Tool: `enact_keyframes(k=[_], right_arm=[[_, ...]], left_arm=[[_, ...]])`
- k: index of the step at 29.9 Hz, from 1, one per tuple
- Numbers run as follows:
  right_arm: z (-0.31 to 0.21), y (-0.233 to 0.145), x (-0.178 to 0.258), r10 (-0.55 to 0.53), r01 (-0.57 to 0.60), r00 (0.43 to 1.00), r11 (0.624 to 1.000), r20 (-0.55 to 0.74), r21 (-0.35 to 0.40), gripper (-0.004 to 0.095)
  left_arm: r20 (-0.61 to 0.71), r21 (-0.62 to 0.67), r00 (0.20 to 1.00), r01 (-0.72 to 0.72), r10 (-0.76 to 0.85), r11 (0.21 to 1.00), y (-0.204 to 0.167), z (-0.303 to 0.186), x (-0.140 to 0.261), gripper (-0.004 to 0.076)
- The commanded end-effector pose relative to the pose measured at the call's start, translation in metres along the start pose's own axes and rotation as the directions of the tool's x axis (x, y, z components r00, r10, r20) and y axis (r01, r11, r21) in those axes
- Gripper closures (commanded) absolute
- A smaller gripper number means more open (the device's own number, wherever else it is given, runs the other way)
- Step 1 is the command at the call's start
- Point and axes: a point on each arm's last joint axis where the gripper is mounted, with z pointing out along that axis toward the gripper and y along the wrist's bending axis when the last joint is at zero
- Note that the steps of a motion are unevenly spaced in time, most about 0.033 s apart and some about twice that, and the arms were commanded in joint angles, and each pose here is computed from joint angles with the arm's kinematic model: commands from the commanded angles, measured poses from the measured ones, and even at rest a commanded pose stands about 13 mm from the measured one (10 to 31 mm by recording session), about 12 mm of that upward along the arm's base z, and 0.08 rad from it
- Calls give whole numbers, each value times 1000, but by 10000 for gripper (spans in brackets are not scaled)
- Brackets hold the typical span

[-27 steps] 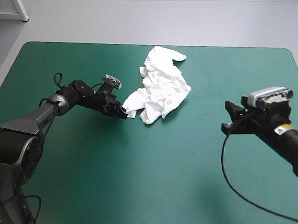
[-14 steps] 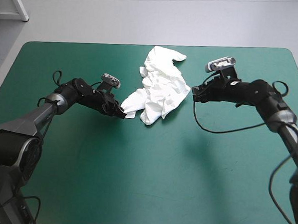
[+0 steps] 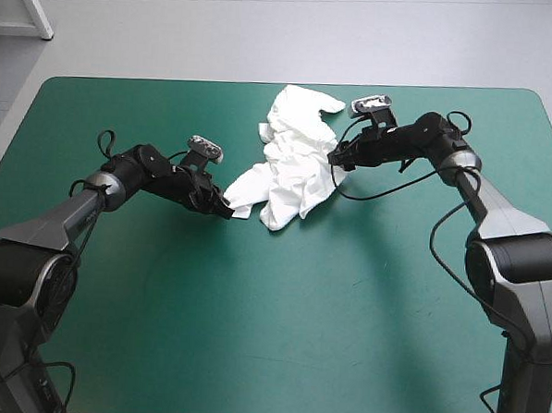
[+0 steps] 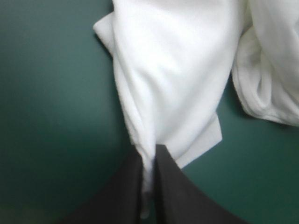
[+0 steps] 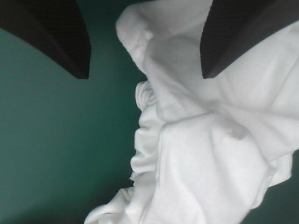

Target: Fold the cloth

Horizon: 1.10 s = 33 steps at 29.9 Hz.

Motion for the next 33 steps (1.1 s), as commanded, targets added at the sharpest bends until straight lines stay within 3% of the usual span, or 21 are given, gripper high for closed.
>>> enact_keyframes(k=[1, 4, 9, 16, 21, 27, 33], right_arm=[[-11, 3, -21, -24, 24, 998, 1000, 54, -3, 304], [-2, -3, -14, -50, 49, 999, 999, 20, 24, 449], [2, -10, -12, -99, 98, 995, 992, 14, 77, 923], [7, -16, -9, -83, 82, 997, 990, 3, 112, 923], [-21, -12, -22, -152, 149, 988, 968, 2, 202, 921], [-76, 13, -46, -220, 200, 973, 953, 63, 229, 921], [-161, 52, -72, -286, 220, 933, 934, 219, 281, 921]], left_arm=[[102, -24, 995, -5, 8, 1000, -7, -27, -19, 705], [102, -24, 995, -5, 8, 1000, -7, -27, -19, 705], [108, -32, 994, -9, 12, 999, -6, -27, -20, 705], [113, -47, 993, -18, 23, 999, -5, -27, -20, 705], [125, -116, 988, -72, 87, 991, -3, -38, -24, 705], [235, -195, 966, -63, 109, 979, -3, -90, -34, 705], [366, -284, 914, -68, 174, 956, -15, -162, -43, 705]])
